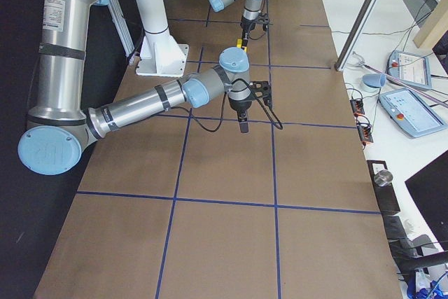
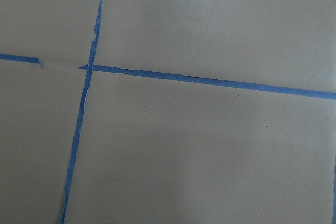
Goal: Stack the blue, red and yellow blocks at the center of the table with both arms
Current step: 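Lower the yellow cube onto the red cube and open the left gripper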
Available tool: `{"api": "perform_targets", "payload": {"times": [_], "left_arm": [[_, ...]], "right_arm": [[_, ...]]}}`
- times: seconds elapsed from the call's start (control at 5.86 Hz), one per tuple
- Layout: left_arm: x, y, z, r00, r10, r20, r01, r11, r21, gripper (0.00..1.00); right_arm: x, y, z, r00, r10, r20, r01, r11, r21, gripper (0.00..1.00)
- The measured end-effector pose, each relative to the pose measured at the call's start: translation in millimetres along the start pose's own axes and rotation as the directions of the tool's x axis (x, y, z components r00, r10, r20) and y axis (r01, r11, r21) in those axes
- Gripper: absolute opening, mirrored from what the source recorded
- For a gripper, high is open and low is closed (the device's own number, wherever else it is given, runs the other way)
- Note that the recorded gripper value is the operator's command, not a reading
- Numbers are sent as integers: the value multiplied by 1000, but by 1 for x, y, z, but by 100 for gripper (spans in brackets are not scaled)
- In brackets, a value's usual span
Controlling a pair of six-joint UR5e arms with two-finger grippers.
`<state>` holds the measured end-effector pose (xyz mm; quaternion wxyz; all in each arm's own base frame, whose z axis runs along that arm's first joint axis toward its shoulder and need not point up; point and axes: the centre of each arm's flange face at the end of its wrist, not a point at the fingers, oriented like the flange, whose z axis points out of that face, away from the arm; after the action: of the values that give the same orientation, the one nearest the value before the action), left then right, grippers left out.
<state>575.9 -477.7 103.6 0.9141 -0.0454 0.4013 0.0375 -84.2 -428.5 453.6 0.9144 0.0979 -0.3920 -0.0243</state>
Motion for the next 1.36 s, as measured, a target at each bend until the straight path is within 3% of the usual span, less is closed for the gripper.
{"api": "perform_targets", "payload": {"times": [0.17,0.34,0.51,0.68,1.36], "left_arm": [[1,0,-1,1000,1,-2,-1,1000,1,44],[0,0,-1,1000,0,-2,0,1000,1,47],[-1,0,0,1000,-3,0,3,1000,0,89],[-2,0,1,1000,-5,2,5,1000,-1,100],[3,7,-18,1000,6,-29,-6,1000,17,100]], "right_arm": [[0,0,0,1000,0,0,0,1000,0,100],[0,0,0,1000,0,0,0,1000,1,100],[0,0,0,1000,1,0,-1,1000,0,100],[0,-1,1,1000,1,0,-1,1000,-1,100],[-1,-3,1,1000,5,2,-5,1000,0,100]]}}
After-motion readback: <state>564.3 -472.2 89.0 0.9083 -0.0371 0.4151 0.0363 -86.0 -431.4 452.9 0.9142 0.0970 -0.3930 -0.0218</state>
